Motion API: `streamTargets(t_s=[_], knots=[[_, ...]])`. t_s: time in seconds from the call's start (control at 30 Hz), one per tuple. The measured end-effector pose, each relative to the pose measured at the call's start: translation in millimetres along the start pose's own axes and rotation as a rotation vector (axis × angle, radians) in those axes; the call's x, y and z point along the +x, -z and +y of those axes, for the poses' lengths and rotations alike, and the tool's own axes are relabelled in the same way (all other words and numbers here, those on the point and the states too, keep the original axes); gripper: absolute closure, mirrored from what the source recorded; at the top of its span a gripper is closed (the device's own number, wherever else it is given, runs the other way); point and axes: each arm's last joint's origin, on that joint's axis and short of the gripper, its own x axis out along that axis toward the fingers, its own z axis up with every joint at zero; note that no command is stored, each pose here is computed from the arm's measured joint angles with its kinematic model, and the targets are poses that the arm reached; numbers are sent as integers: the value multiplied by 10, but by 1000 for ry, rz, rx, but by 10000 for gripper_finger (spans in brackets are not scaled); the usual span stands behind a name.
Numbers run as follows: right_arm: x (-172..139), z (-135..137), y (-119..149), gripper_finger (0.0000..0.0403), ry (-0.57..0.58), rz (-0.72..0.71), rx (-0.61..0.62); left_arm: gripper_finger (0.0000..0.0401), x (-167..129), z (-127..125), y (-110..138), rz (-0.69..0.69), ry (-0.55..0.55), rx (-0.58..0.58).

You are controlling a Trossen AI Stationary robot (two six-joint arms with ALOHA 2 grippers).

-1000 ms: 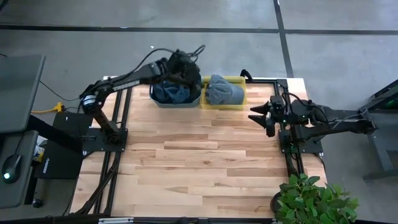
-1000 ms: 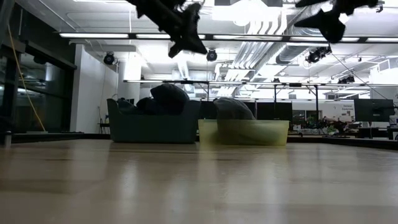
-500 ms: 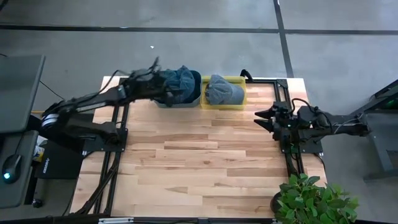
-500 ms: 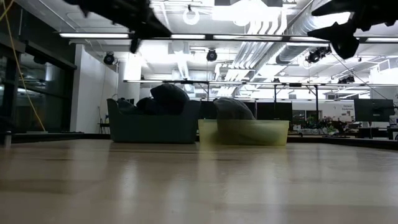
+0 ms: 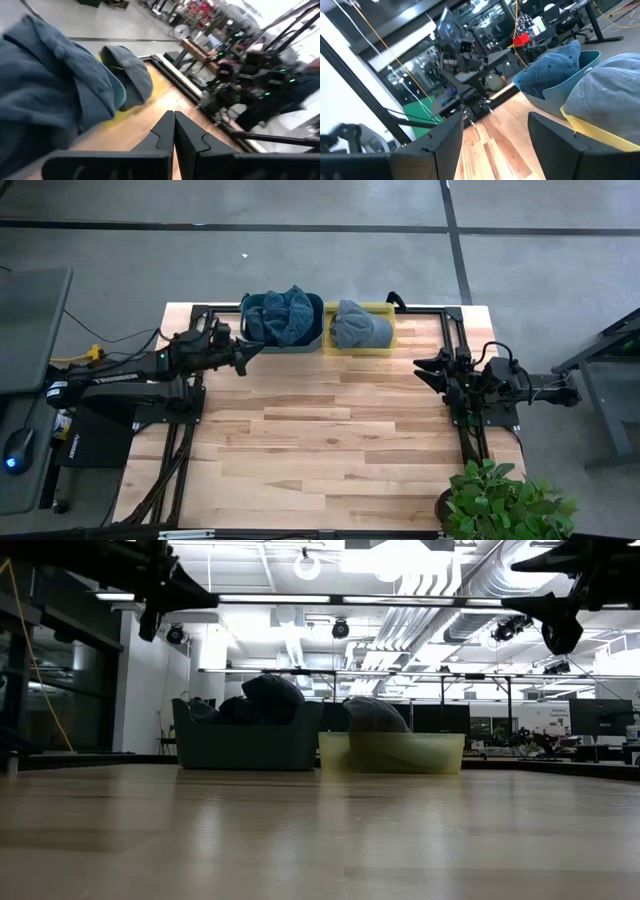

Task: Pick & Place hat
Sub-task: Return to Home Position

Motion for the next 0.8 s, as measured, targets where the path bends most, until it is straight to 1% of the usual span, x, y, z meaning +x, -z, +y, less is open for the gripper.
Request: streamTargets(t_s=[0.13, 0.2, 0.27, 0.47, 0.57, 0.73, 0.8], knots=[[-11, -38, 49, 185, -4, -24, 14, 400, -65, 39, 113, -58, 71, -51], [-6, -54, 71, 185, 7, -25, 17, 400, -80, 62, 165, -81, 78, -60], [6, -66, 96, 185, 7, -28, 21, 400, -75, 99, 239, -76, 65, -75], [39, -94, 148, 185, -13, -94, 50, 400, -64, 119, 358, -82, 102, -90], [51, -113, 171, 185, -6, -128, 59, 400, -55, 168, 476, -78, 98, -97], [62, -132, 206, 185, -17, -151, 68, 400, -82, 246, 670, -131, 165, -161], [63, -135, 211, 185, -16, -147, 76, 400, -92, 257, 725, -130, 184, -175]])
